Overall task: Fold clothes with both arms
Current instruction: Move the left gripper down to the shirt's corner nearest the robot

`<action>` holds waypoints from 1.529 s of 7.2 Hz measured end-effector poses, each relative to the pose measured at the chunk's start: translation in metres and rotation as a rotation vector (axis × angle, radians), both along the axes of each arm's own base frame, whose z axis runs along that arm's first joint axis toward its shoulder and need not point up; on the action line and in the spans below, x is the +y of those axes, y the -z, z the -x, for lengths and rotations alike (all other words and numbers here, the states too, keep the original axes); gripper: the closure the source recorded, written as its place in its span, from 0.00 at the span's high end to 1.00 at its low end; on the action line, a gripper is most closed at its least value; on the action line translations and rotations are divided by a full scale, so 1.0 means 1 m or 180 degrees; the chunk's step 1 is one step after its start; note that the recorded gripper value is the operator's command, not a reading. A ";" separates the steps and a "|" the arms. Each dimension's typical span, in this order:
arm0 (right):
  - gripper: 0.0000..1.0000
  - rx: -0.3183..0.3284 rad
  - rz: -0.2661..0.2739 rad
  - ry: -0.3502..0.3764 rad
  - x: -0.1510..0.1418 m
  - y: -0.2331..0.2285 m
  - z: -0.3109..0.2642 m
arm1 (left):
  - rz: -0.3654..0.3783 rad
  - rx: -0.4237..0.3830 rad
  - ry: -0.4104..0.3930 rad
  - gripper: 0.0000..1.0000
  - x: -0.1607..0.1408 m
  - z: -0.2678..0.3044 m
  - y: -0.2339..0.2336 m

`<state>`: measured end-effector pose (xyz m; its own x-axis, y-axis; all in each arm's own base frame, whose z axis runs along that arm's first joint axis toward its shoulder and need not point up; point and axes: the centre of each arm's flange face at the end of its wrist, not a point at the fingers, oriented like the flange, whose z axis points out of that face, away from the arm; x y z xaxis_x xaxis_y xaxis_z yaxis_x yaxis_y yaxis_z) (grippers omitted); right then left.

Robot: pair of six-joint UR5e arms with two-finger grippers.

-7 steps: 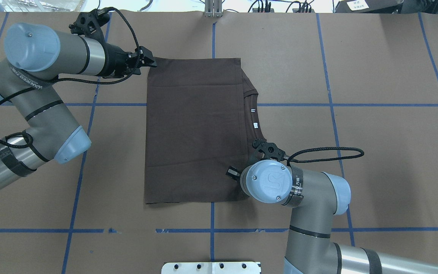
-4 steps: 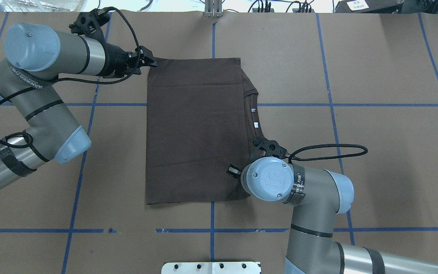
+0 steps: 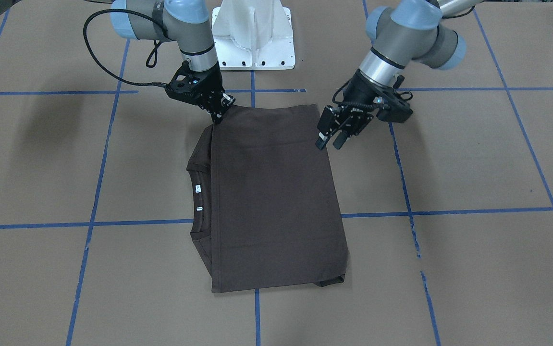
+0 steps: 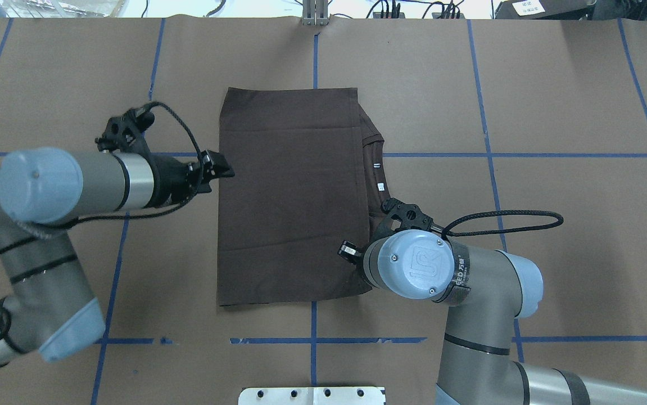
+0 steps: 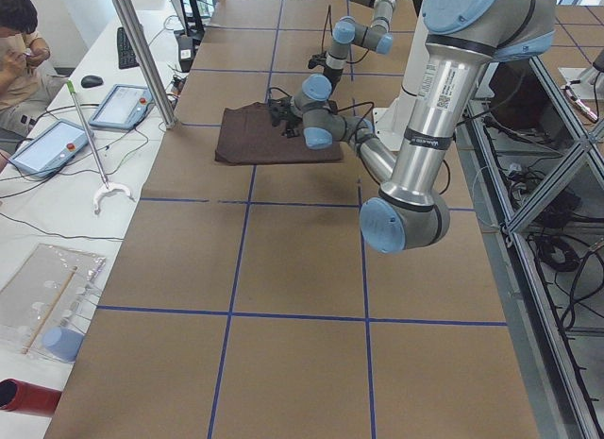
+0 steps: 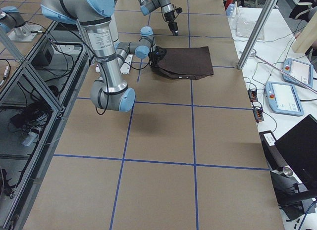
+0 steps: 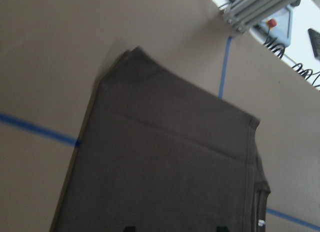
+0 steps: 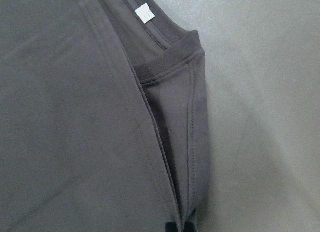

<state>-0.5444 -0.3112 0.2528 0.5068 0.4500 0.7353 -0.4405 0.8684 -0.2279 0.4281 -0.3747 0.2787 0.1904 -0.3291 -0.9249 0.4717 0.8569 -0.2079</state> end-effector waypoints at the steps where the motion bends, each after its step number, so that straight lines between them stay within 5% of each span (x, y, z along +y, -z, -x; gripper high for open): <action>1: 0.00 -0.0007 0.0005 0.0010 0.001 0.000 -0.001 | 0.0150 -0.0134 0.0013 0.63 0.044 -0.018 -0.006; 4: 0.00 -0.0016 0.0009 0.0021 0.003 0.001 0.000 | 0.0376 -0.0342 -0.0107 0.62 0.121 -0.071 -0.027; 8: 0.00 -0.0021 0.0007 0.0023 0.003 0.002 0.000 | 0.0409 -0.0492 -0.0147 0.53 0.131 -0.091 -0.047; 9: 0.00 -0.0024 0.0006 0.0023 0.004 0.002 0.000 | 0.0411 -0.0508 -0.0154 0.44 0.132 -0.093 -0.049; 11: 0.00 -0.0027 0.0005 0.0023 0.004 0.003 -0.001 | 0.0414 -0.0516 -0.0157 0.01 0.132 -0.094 -0.050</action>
<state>-0.5439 -0.3076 0.2502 0.5037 0.4476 0.7389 -0.4322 0.8711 -0.2331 0.5218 -0.2423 0.3292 0.3521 -0.4304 -0.8311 0.4660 0.8507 -0.2432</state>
